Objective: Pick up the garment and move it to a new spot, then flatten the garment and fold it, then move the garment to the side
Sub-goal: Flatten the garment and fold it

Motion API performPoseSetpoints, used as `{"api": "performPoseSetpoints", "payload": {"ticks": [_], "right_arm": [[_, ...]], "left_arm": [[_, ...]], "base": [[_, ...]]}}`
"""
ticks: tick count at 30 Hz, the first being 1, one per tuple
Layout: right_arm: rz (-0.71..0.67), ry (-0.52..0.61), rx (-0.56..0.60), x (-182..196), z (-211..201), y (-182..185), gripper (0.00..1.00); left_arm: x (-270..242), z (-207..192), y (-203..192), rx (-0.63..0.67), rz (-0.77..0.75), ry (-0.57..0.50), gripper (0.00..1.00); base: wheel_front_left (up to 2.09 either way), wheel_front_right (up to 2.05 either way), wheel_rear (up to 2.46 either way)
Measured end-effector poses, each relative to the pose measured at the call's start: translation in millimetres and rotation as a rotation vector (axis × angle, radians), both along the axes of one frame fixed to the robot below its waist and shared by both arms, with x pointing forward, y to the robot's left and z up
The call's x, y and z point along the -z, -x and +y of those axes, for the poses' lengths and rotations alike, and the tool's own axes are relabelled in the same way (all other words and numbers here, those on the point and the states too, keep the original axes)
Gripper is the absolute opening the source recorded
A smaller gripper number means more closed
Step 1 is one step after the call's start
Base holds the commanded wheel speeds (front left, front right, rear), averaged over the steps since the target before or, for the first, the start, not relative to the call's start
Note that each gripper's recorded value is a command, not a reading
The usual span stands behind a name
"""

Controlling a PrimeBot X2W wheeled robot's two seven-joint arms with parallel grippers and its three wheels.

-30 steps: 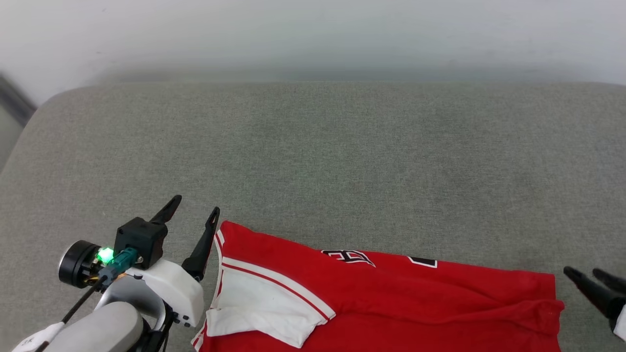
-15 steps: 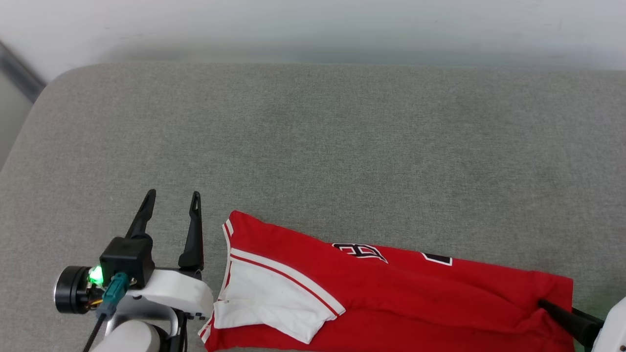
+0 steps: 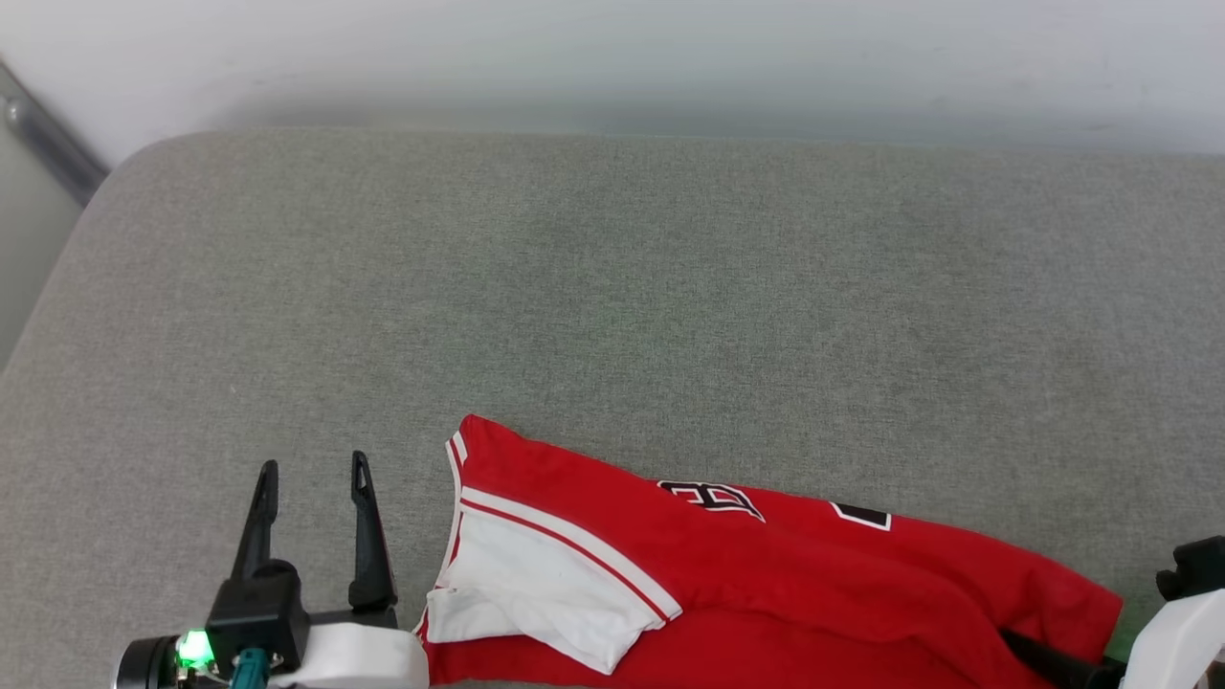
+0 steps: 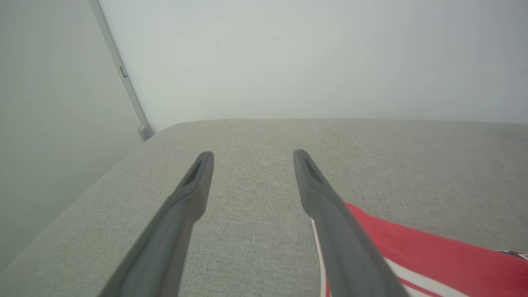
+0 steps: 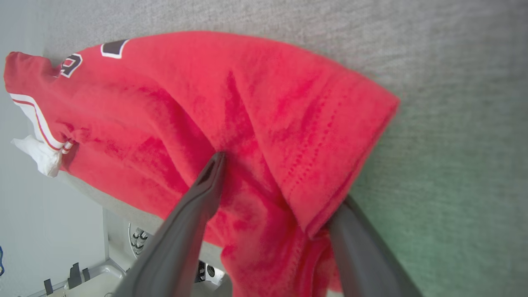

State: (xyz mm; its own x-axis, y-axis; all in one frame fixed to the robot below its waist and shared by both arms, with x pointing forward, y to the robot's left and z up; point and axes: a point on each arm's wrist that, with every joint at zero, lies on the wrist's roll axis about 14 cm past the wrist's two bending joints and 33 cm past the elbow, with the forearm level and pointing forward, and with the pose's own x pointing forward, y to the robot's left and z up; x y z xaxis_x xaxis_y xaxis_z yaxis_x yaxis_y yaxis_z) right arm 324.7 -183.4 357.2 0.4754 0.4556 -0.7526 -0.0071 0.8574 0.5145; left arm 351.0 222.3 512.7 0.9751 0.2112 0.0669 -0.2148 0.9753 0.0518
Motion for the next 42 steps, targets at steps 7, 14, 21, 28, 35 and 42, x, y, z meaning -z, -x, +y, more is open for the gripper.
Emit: {"api": "performPoseSetpoints", "payload": {"ticks": [7, 14, 21, 28, 35, 42], "right_arm": [[0.0, 0.015, -0.007, 1.2, 0.1, 4.1, 0.0], [-0.059, 0.034, 0.029, -15.4, -14.5, -10.0, 0.0], [-0.143, 0.172, 0.083, -45.1, -70.1, -32.7, 0.0], [-0.125, 0.322, 0.088, -56.1, -111.8, -30.3, 0.0], [-0.135, 0.248, -0.066, -68.5, -58.3, -25.2, 0.0], [-0.241, 0.158, -0.299, -101.4, 20.4, -21.4, 0.0]], "left_arm": [[-2.5, -1.0, 10.1, -0.03, -0.023, -0.034, 1.0], [1.2, 0.1, 22.0, -0.043, -0.014, -0.053, 1.0], [0.2, -3.3, 28.6, -0.017, -0.019, -0.059, 1.0], [2.3, -9.9, 33.4, 0.017, -0.016, -0.049, 1.0], [1.6, -12.5, 35.7, 0.032, -0.021, -0.043, 1.0], [4.0, -8.4, 39.4, 0.019, -0.014, -0.041, 1.0]], "base": [[0.0, 0.0, 0.0], [0.0, 0.0, 0.0], [0.0, 0.0, 0.0], [0.0, 0.0, 0.0], [0.0, 0.0, 0.0], [0.0, 0.0, 0.0]]}}
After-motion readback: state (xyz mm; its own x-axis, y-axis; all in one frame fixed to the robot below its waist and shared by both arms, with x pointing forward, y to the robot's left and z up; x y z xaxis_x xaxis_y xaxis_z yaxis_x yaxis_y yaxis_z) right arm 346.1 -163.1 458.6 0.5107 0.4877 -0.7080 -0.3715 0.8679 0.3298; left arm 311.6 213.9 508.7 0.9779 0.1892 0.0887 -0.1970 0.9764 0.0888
